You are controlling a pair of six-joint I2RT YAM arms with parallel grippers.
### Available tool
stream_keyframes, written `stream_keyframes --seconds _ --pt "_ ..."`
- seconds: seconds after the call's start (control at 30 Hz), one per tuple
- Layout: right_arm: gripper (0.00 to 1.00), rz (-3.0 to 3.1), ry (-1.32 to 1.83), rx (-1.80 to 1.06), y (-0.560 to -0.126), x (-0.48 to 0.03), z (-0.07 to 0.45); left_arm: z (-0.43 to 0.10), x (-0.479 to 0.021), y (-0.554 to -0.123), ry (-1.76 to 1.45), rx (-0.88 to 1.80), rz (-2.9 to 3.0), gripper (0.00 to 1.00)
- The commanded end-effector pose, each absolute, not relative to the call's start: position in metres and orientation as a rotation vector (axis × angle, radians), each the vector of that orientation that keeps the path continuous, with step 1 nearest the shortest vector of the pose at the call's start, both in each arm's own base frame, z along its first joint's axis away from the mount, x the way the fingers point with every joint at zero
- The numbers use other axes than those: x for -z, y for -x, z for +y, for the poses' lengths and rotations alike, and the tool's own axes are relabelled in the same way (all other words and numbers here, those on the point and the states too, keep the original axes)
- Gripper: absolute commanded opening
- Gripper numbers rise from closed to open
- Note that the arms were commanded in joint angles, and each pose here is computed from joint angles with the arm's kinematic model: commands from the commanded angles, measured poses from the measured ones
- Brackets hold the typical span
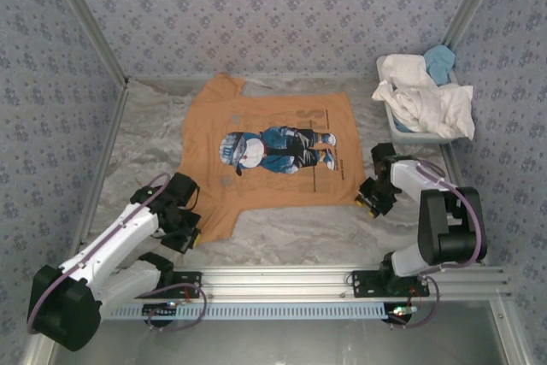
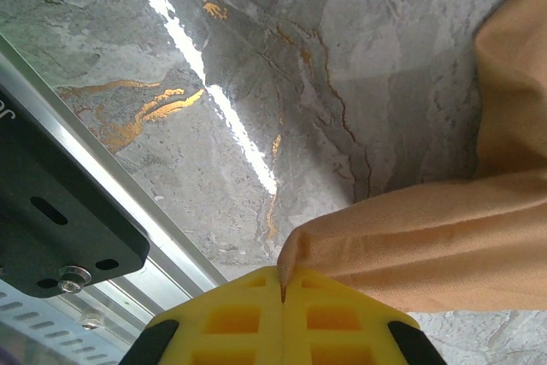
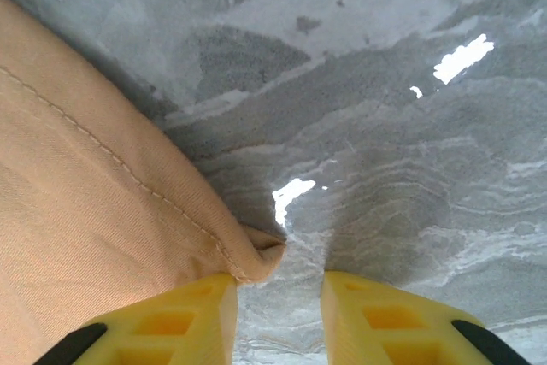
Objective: Fold and stack the t-shirts
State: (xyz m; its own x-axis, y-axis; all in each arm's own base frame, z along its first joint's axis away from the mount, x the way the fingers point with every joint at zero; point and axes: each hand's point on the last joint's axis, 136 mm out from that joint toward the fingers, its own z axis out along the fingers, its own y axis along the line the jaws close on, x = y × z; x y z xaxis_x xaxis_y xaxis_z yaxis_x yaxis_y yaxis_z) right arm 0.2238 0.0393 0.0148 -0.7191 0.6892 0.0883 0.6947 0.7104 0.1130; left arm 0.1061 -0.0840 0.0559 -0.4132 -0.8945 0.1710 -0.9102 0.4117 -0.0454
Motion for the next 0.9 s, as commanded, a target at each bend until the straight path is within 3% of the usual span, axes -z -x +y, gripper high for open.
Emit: stream_keyframes --seconds 0.0,0.4,0.87 --pt "0.32 -3.016 1.123 0.269 -0.26 -0.025 0.041 -0.082 -0.058 -0.103 -1.613 -0.176 -2.547 0.0" --pt "0.41 -2.983 1.122 0.219 -0.246 -0.032 0.038 -0.085 -0.058 -0.11 -1.616 -0.176 -2.551 0.0" --pt "0.41 -2.901 1.148 0.153 -0.232 -0.012 0.043 -0.085 -0.057 -0.111 -1.614 -0.166 -2.551 0.0"
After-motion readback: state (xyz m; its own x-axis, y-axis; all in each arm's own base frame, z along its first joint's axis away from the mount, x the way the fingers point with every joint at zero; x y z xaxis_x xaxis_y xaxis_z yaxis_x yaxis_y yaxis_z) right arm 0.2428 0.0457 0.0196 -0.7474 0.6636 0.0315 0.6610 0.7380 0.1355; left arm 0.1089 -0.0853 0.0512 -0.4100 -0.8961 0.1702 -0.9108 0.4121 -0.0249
